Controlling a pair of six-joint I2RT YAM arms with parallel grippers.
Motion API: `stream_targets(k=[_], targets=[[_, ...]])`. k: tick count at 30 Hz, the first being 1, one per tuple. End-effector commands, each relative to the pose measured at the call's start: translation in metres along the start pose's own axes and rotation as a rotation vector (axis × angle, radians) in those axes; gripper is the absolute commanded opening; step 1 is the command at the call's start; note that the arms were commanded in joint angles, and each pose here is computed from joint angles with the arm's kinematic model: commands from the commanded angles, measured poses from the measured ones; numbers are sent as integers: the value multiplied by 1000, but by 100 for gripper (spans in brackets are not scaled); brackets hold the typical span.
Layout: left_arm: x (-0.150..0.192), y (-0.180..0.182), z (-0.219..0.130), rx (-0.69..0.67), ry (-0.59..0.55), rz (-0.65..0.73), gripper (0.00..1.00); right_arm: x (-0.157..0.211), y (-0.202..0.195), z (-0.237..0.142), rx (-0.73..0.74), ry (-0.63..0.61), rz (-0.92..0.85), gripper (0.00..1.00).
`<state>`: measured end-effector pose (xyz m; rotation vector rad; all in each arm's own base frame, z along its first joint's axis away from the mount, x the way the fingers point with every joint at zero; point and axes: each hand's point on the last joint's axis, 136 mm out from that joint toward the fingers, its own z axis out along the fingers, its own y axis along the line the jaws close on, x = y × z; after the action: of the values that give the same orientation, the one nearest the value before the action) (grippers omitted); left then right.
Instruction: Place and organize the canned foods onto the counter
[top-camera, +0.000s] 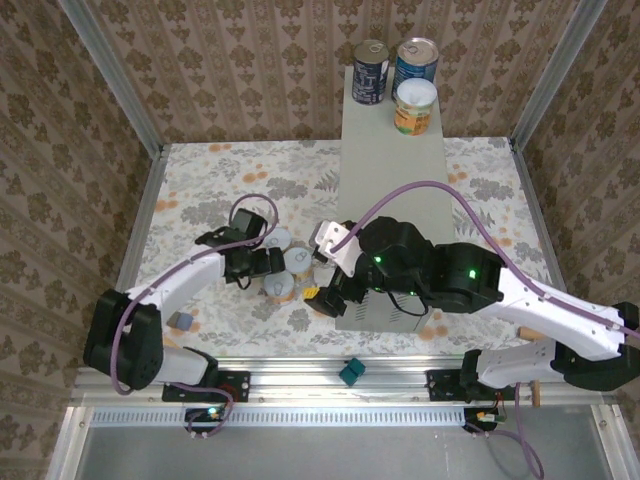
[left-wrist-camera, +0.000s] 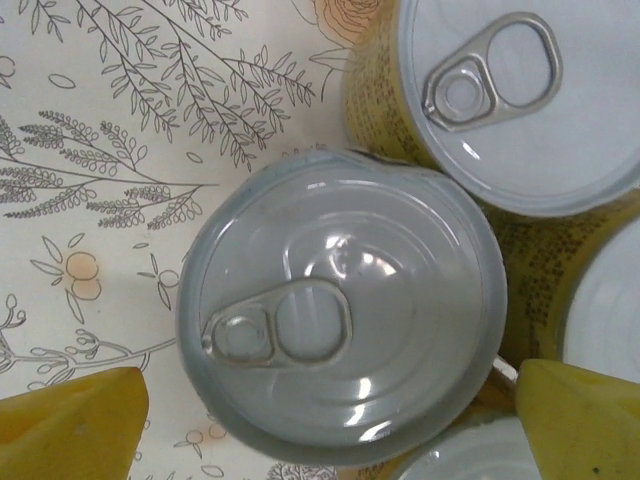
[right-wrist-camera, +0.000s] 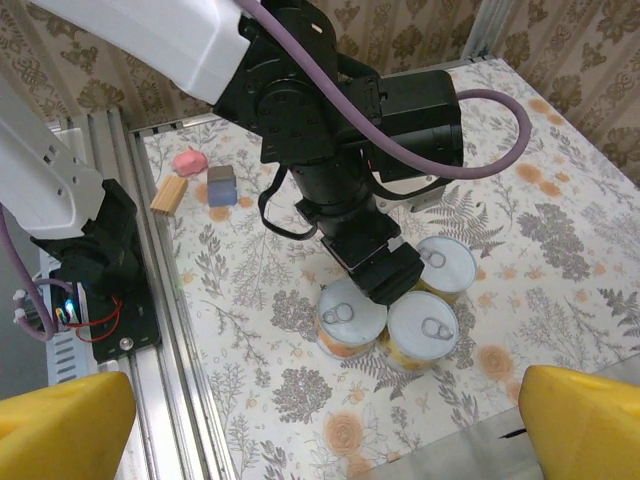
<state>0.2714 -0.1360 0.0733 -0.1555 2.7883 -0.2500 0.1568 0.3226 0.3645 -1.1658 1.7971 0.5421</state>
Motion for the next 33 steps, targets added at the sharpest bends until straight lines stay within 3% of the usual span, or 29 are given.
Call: stream_targets(k=[1,17,33], targets=[[-11,-5,1,17,-16,-2,95,2,-5,-2,36,-6,19,100],[-12,13,15,-58,17,-5,81,7,-7,-1,49,4,0,100],[-17,12,-13,-52,-18,5,62,2,-9,-10,52,-25,9,100]])
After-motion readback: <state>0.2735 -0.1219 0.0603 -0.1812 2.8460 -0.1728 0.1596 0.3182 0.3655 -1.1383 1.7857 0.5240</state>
